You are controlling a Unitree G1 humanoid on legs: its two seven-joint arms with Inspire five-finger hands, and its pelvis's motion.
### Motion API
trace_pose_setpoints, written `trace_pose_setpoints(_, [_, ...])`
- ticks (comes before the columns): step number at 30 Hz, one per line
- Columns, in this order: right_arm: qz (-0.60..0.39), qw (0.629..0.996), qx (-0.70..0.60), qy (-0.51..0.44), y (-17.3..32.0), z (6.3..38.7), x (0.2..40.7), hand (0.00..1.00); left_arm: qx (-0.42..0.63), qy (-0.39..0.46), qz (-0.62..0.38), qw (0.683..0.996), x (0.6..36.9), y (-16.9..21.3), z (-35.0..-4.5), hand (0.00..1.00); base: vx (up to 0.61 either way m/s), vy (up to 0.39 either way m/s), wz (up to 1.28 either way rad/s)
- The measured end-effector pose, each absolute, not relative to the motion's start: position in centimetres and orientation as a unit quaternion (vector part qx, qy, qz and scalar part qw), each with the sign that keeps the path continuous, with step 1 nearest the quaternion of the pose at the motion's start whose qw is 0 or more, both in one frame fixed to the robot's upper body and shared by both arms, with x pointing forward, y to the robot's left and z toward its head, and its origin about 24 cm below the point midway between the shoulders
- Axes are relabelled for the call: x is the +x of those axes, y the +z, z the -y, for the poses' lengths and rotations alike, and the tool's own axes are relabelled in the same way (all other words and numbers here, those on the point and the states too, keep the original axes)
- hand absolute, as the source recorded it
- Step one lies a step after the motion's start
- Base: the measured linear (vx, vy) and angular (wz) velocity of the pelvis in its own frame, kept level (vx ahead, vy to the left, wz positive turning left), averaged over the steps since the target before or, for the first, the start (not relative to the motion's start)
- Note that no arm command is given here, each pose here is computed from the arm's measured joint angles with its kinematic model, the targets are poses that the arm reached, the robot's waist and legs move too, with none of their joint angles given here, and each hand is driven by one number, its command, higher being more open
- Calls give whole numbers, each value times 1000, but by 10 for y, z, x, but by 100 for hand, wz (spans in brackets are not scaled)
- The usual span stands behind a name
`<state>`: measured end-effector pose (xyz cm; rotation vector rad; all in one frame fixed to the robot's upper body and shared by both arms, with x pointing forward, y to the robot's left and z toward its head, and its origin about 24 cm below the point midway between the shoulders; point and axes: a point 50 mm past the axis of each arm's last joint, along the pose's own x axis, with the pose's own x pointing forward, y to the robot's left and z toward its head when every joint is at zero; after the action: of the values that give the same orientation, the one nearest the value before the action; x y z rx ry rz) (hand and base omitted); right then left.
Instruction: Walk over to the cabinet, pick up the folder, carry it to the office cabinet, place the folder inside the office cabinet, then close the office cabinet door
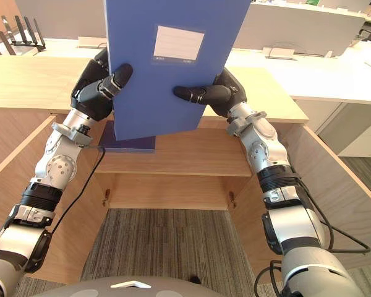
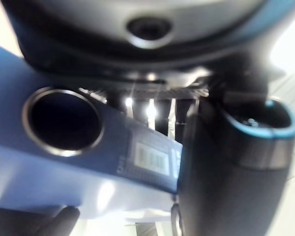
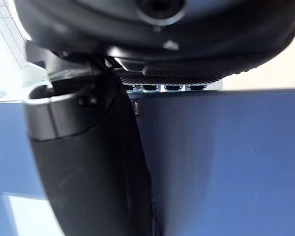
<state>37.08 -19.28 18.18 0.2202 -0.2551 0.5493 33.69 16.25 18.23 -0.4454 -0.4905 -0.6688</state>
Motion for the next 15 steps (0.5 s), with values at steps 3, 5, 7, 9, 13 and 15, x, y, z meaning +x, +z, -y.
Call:
trace_pose_setpoints(3, [130, 947, 110, 274, 189, 189, 376, 100, -214, -321, 243, 890, 337, 186, -166, 0, -35, -25, 0])
trace_pose_setpoints(5, [135, 945, 109, 279, 197, 185, 379, 100, -225, -318, 248, 887, 337, 187, -169, 0, -17, -12, -1])
trace_pose_setpoints(7, [139, 944, 107, 281, 204, 181, 383, 100, -234, -313, 252, 885, 338, 187, -171, 0, -33, -26, -1])
trace_pose_setpoints(9, [143, 942, 104, 284, 211, 178, 386, 0, -239, -310, 259, 883, 339, 188, -170, 0, -32, -29, 0])
trace_pose_setpoints(13, [159, 936, 101, 297, 226, 167, 389, 0, -258, -302, 274, 876, 340, 191, -173, 0, -27, -36, -2])
trace_pose_setpoints(15, [169, 932, 108, 300, 230, 166, 389, 0, -278, -298, 275, 871, 340, 190, -172, 0, -22, -38, -2])
